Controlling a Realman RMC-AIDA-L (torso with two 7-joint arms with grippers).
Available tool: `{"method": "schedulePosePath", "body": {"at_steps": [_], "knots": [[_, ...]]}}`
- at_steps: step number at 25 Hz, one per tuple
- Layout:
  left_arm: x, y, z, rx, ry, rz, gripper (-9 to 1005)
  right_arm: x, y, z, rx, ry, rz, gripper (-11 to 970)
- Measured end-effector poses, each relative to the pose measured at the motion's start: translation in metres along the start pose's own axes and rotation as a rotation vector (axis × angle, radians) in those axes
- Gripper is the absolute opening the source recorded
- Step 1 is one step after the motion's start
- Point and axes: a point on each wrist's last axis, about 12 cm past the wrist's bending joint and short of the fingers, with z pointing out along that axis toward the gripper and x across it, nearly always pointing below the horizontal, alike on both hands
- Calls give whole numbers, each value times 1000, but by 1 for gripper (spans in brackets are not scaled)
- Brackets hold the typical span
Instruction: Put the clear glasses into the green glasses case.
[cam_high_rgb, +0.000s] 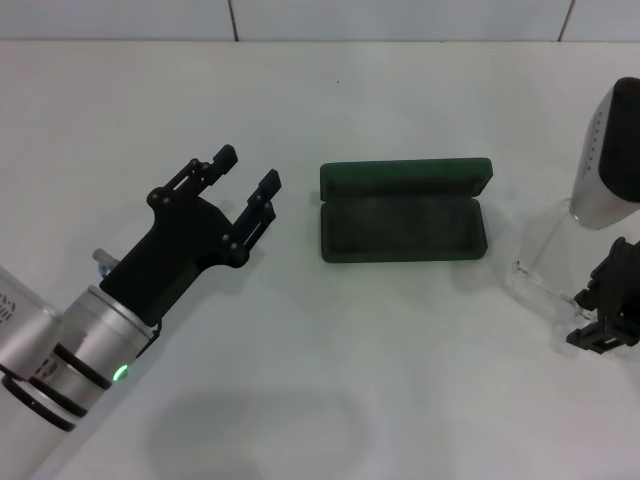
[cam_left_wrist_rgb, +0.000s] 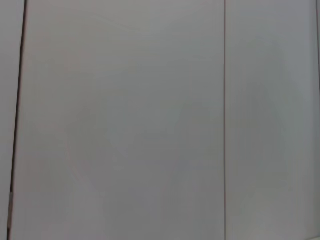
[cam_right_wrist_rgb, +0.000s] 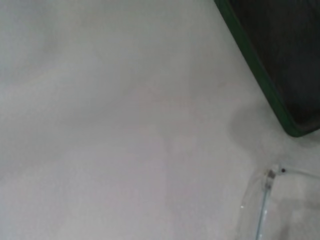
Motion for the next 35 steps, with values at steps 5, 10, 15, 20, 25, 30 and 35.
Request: {"method": "schedulePosePath", "body": {"at_steps": [5, 10, 15, 20, 25, 30, 35], "knots": [[0, 0, 4, 5, 10, 3, 548, 0, 2, 2, -4, 6, -3, 417], [3, 0, 5, 2, 34, 0, 547, 0, 1, 2, 2, 0, -2, 397], [4, 0, 5, -1, 45, -2, 547, -1, 1, 3, 6, -2, -4, 298], [5, 0, 5, -2, 49, -1, 547, -1, 2, 5, 3, 1, -7, 230], [5, 0, 6, -3, 47, 1, 547, -1, 2, 5, 2, 2, -5, 191], [4, 1, 6, -13, 43, -1, 546, -1, 1, 5, 8, -7, -8, 155], [6, 0, 3, -21, 46, -9, 546, -2, -3, 1, 25, -43, -6, 132]]}}
